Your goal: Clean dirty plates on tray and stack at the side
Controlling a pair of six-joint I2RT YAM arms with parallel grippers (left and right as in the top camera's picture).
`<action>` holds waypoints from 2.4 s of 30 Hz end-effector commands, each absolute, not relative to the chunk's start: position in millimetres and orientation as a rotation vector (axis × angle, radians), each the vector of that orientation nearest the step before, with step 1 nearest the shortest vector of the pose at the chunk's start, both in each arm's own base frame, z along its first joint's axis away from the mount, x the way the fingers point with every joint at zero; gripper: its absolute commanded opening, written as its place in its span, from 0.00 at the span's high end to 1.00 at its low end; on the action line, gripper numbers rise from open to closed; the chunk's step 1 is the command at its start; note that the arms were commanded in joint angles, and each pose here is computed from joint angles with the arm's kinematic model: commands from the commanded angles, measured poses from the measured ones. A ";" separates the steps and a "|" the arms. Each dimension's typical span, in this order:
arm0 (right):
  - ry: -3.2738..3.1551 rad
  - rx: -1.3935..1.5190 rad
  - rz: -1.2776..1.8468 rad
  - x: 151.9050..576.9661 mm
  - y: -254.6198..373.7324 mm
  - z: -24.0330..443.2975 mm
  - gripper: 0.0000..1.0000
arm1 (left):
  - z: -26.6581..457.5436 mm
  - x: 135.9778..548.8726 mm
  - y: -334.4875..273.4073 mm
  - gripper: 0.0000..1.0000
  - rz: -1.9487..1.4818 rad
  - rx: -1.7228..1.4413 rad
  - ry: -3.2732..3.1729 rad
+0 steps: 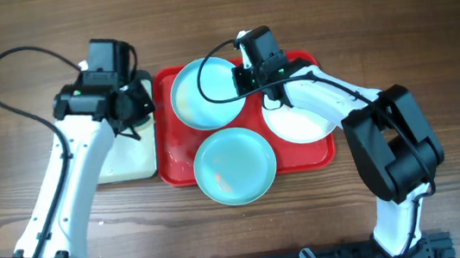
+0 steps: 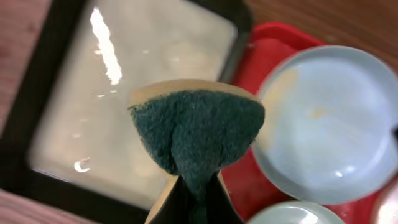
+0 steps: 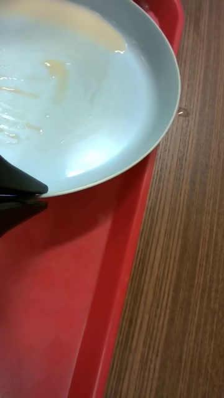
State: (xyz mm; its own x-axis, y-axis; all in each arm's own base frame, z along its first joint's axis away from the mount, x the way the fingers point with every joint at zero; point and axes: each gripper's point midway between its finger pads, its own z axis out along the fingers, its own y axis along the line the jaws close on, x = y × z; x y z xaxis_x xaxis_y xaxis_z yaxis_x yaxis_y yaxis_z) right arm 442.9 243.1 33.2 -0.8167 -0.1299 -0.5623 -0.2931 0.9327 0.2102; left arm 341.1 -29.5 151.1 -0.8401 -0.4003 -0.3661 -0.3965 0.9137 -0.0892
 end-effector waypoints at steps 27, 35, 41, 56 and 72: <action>2.322 -0.389 0.528 473.4 310.4 176.7 0.96 | 113.1 315.8 47.8 0.96 0.143 -0.804 2.712; 2.157 -0.437 0.385 459.4 360.6 197.6 0.96 | 112.2 316.0 39.3 0.96 0.074 -0.796 2.729; 2.000 -0.567 0.194 452.6 387.3 208.5 0.96 | 128.9 308.9 29.4 0.96 -0.014 -0.784 2.709; 1.652 -0.958 -0.011 440.4 431.1 239.6 0.96 | 151.5 295.7 22.8 0.96 -0.081 -0.801 2.659; 1.156 -1.285 -0.308 401.0 483.6 285.7 0.96 | 151.0 295.1 22.6 0.96 -0.079 -0.799 2.663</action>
